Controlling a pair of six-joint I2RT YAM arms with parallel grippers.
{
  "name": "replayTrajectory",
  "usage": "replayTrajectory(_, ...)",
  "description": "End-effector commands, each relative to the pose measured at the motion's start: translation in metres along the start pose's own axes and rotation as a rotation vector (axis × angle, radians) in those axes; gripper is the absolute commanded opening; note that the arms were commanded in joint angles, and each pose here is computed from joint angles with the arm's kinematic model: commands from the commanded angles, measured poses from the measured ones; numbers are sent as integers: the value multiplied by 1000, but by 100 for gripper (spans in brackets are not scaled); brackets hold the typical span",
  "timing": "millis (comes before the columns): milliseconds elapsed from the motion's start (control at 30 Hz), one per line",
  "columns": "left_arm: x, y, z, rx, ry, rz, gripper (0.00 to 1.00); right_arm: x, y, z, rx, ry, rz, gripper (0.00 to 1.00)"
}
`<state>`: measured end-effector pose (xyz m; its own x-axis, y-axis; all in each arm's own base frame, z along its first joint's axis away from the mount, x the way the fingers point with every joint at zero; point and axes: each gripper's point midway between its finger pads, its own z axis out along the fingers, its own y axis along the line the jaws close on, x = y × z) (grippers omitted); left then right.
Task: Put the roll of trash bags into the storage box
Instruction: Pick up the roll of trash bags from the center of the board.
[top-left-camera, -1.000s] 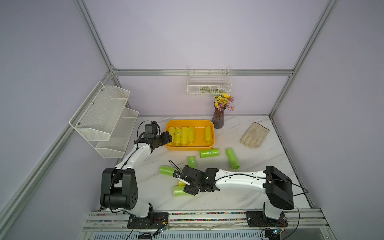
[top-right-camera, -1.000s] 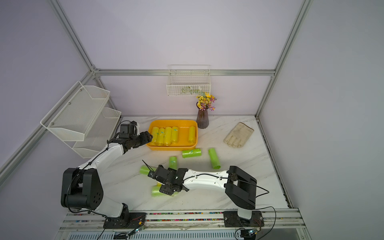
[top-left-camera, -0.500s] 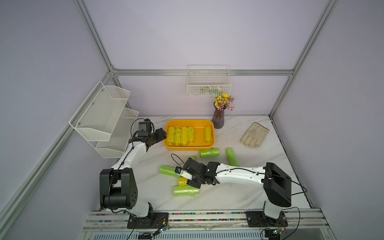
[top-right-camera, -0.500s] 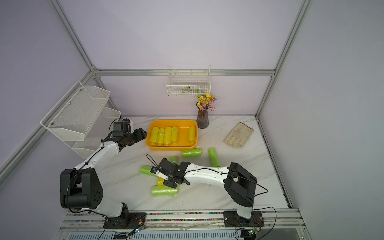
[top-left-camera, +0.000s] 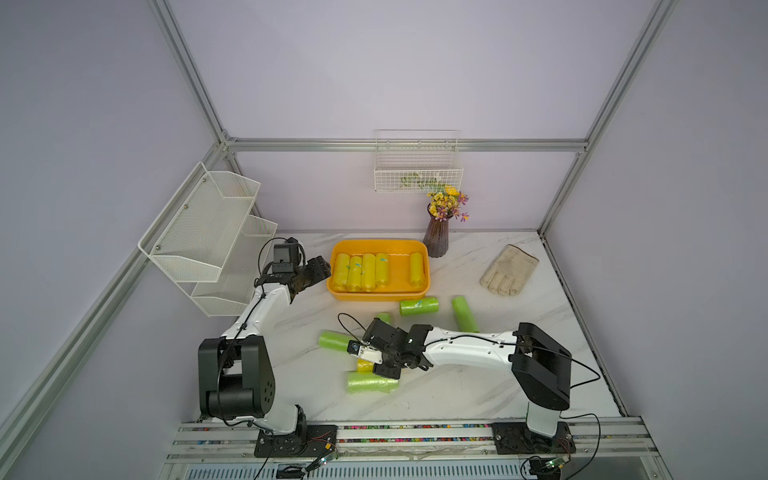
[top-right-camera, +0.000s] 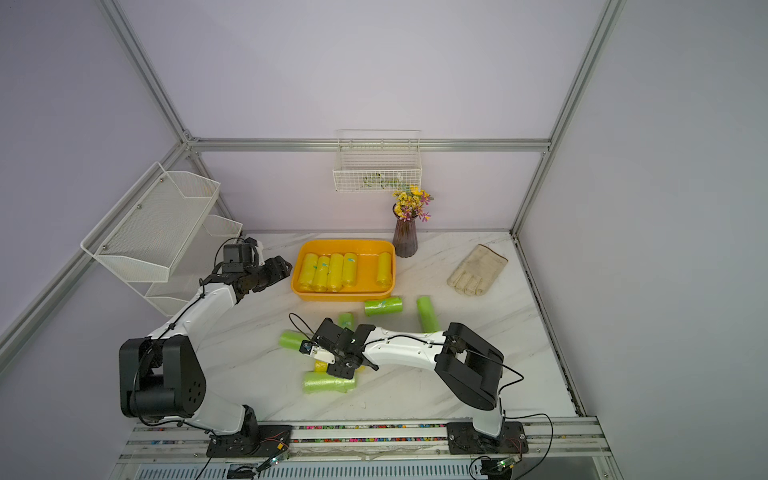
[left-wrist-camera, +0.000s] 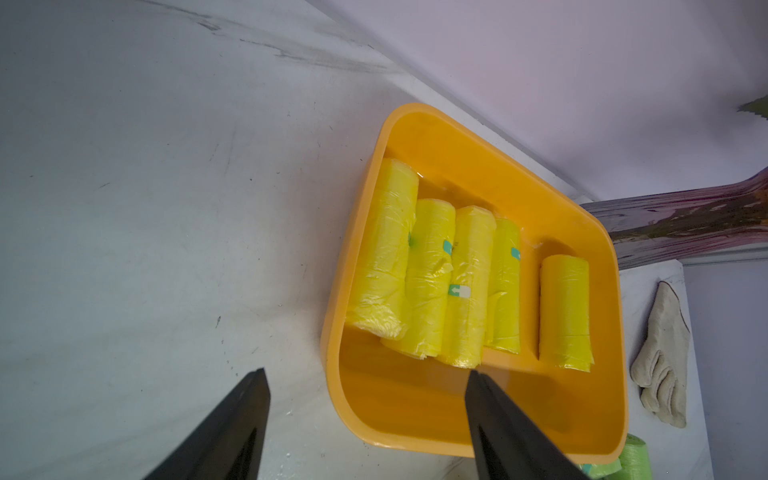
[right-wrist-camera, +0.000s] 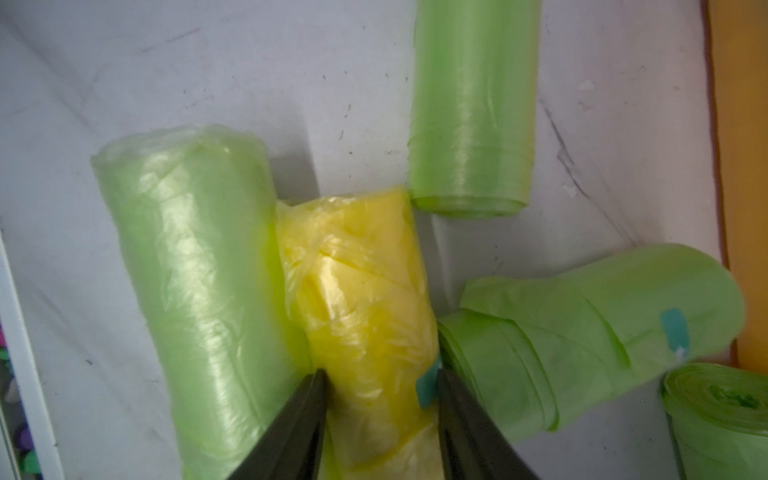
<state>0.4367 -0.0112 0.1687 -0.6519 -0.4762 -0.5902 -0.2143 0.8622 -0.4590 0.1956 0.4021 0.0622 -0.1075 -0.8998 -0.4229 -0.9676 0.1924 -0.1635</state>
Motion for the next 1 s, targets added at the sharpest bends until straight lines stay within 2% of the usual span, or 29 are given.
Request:
replayTrajectory(0,-7,-5,-9,30,-27,-3,74,-2,-1,7,-11,-5,-11,48)
replayTrajectory(967,-6,1,-12,35,-29,-16,75,29,3,45,-42,97,-17,54)
